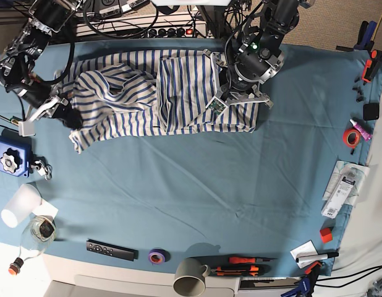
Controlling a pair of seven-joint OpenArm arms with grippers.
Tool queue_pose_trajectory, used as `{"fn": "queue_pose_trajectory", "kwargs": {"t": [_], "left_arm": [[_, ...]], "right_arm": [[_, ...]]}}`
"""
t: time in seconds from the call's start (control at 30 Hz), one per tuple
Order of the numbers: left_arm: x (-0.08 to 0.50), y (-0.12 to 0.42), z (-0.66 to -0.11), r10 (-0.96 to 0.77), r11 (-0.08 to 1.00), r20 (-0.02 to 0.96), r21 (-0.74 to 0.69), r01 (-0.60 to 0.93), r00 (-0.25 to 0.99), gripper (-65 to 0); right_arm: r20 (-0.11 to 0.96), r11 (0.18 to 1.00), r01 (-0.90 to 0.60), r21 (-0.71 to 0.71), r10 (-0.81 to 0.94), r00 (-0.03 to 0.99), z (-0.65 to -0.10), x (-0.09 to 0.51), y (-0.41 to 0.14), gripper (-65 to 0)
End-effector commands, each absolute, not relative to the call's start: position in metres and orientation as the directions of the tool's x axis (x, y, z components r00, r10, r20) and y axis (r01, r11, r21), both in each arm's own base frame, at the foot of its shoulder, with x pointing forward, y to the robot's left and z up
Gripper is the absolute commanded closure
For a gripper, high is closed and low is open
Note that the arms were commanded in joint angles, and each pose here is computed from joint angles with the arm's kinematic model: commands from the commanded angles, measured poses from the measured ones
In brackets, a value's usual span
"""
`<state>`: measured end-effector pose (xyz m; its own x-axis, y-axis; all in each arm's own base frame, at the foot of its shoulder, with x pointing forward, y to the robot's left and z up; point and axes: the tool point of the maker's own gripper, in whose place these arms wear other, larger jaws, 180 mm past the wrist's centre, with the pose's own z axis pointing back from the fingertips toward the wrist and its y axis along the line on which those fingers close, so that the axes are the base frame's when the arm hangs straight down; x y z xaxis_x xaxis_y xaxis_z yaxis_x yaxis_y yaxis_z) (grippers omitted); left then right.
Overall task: Fold the T-shirt properly
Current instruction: 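Grasp the opposite shirt end with the right gripper, then fold the held end with the right gripper over onto the stack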
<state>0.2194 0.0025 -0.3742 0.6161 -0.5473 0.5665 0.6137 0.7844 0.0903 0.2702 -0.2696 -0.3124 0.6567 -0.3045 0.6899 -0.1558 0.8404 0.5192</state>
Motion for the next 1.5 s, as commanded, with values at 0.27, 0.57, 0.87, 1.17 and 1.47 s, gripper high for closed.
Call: {"fn": "queue_pose_trajectory", "kwargs": {"t": [0.27,0.57,0.87,1.17,1.47], "left_arm": [[0.224,-0.001,-0.365,-0.532,0.788,0.594,0.088,0.609,0.603,-1.9],[0.227,0.000,-0.329,-0.462,0.826,0.674,0.092,0.556,0.576,-1.9],[0.201,0.026,-0.300,-0.424,0.878,0.701,0.162,0.451,0.574,-1.8],[0.186,0.044,-0.312,-0.471,0.873,0.632,0.237,0.426,0.615,0.0],[0.186,0.089,-0.308,-0.432,0.893,0.594,0.387,0.229,0.679,0.0]], "right_arm": [[0.763,0.800,-0.344,0.492,-0.205,0.613,-0.283,0.259,-0.231,0.0],[0.820,0.734,-0.472,0.489,-0.201,0.536,-0.250,0.258,-0.206,0.0],[0.803,0.649,-0.565,0.510,-0.124,0.583,-0.258,0.254,-0.159,0.0],[0.798,0.482,-0.695,0.534,-0.014,0.603,-0.260,0.253,-0.090,0.0],[0.830,0.301,-0.800,0.520,0.042,0.556,-0.241,0.254,-0.024,0.0]]}}
